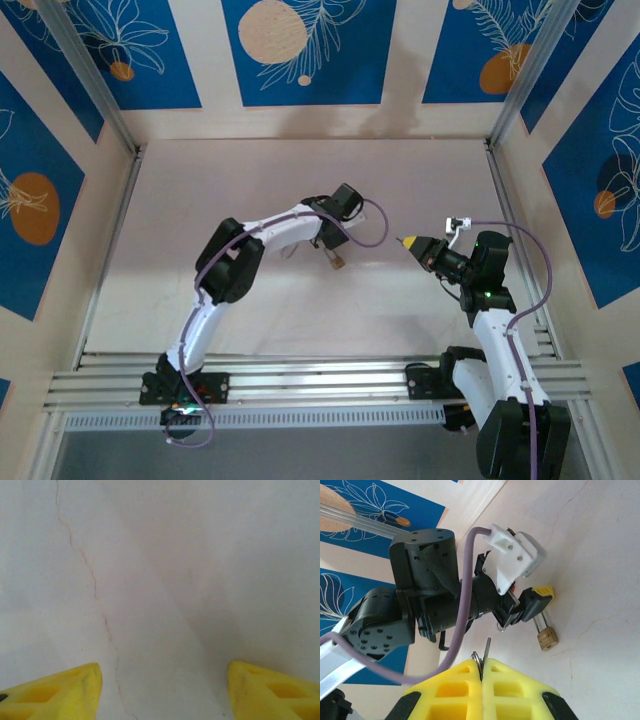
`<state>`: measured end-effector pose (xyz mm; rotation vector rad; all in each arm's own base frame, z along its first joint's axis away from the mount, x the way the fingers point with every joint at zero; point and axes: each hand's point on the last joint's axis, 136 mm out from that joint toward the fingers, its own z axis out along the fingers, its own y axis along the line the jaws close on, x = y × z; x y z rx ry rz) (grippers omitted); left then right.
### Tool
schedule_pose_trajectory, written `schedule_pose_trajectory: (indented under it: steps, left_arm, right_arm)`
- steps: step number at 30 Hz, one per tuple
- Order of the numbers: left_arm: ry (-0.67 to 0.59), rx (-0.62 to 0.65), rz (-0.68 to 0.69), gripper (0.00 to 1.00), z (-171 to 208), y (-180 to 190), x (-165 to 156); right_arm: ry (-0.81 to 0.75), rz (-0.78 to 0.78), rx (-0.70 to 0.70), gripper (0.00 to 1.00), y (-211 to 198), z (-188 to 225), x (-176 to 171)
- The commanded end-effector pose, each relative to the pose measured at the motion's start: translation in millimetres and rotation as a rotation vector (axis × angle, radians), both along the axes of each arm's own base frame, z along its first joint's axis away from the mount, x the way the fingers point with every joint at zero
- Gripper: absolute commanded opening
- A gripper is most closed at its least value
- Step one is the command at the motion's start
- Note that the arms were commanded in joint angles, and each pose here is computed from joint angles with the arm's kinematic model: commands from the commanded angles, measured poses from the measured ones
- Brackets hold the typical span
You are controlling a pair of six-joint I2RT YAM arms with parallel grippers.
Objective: Unlock with the key
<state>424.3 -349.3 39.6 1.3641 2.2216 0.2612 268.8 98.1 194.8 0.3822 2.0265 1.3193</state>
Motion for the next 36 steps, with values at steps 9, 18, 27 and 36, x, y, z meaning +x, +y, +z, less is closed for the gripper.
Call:
schedule_pose_trajectory:
  steps: [9, 18, 27, 36]
  left_arm:
    - [0.004, 0.022, 0.061, 0.64, 7.1, 23.8, -10.2]
    - [0.040, 0.042, 0.063, 0.65, 11.0, 45.7, -35.0]
    - [0.063, -0.001, 0.064, 0.65, 18.2, 45.0, -45.1]
    - [0.077, 0.009, 0.065, 0.66, 8.7, 46.8, -45.0]
  right_arm:
    - [-0.001, 0.020, 0.000, 0.00, 2.1, -1.8, -4.2]
    - [-0.008, 0.018, -0.001, 0.00, 1.8, 1.1, -3.4]
    - [-0.017, 0.020, -0.001, 0.00, 2.2, 5.7, -2.6]
    - [-0.022, 0.019, -0.003, 0.00, 2.0, 7.6, -2.2]
